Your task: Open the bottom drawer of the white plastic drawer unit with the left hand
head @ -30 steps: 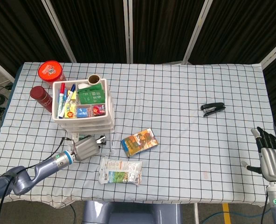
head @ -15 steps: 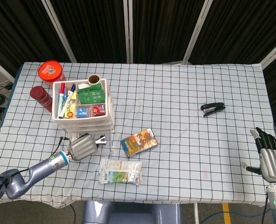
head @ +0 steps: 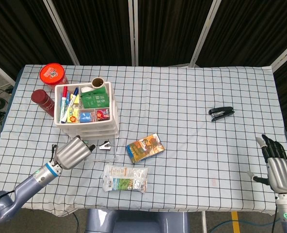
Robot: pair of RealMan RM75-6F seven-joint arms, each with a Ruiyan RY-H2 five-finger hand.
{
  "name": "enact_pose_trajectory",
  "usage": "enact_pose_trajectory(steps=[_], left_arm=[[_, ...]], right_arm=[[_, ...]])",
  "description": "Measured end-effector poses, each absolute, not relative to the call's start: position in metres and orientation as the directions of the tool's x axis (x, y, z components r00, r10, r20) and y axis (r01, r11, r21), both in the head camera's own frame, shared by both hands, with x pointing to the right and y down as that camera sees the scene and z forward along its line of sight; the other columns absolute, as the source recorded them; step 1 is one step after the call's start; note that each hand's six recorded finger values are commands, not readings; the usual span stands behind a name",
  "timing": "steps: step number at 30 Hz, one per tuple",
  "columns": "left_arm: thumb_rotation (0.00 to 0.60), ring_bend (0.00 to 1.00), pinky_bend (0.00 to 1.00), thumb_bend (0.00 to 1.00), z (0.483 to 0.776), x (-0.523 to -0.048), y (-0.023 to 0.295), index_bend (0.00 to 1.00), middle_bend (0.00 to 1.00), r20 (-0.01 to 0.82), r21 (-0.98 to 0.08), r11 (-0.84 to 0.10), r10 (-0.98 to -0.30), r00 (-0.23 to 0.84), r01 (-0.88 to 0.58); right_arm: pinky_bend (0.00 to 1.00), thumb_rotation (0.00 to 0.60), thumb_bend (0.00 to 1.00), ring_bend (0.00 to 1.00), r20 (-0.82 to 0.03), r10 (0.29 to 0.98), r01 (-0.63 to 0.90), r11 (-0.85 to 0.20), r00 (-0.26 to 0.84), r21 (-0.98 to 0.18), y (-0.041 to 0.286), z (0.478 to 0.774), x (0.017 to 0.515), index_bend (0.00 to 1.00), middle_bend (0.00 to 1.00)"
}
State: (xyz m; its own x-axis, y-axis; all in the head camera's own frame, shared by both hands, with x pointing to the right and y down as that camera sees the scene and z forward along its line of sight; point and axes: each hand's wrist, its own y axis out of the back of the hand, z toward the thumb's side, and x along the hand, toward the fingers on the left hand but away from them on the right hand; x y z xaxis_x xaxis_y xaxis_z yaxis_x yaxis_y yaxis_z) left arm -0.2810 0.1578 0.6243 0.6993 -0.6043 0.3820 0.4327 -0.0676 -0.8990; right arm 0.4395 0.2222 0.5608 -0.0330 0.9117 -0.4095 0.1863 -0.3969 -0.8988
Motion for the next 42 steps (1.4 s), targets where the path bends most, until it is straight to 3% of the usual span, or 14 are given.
enact_pose_trajectory(steps=[9,18,24,28,32,42], left_arm=[[0.600,0.99,0.86,0.39,0.616,-0.343,0.170,0.72,1.00,0.359,-0.912,-0.165,-0.763,0.538,0.375],[0.600,0.99,0.86,0.39,0.634,-0.393,0.175,0.67,1.00,0.356,-0.922,-0.248,-0.847,0.394,0.298],[0.600,0.99,0.86,0.35,0.652,-0.418,0.171,0.55,1.00,0.361,-0.921,-0.289,-0.884,0.296,0.260],[0.600,0.99,0.86,0.25,0.664,-0.422,0.168,0.46,1.00,0.367,-0.920,-0.307,-0.893,0.261,0.244],[0.600,0.99,0.86,0.18,0.667,-0.422,0.167,0.44,1.00,0.361,-0.925,-0.311,-0.901,0.241,0.220],[0.600,0.98,0.85,0.16,0.663,-0.417,0.169,0.40,1.00,0.318,-0.946,-0.292,-0.921,0.224,0.143]], right_arm=[[0.00,0.600,0.03,0.00,-0.400,0.916,0.188,-0.392,-0.009,-0.901,0.227,0.555,0.433,0.00,0.00],[0.00,0.600,0.03,0.00,-0.400,0.916,0.187,-0.394,0.005,-0.900,0.231,0.553,0.430,0.00,0.00],[0.00,0.600,0.03,0.00,-0.404,0.915,0.184,-0.399,0.005,-0.899,0.232,0.555,0.429,0.00,0.00],[0.00,0.600,0.03,0.00,-0.408,0.913,0.180,-0.402,0.005,-0.898,0.231,0.556,0.429,0.00,0.00],[0.00,0.600,0.03,0.00,-0.408,0.913,0.179,-0.402,0.006,-0.898,0.231,0.556,0.429,0.00,0.00],[0.00,0.600,0.03,0.00,-0.407,0.913,0.180,-0.402,0.007,-0.898,0.232,0.556,0.429,0.00,0.00]])
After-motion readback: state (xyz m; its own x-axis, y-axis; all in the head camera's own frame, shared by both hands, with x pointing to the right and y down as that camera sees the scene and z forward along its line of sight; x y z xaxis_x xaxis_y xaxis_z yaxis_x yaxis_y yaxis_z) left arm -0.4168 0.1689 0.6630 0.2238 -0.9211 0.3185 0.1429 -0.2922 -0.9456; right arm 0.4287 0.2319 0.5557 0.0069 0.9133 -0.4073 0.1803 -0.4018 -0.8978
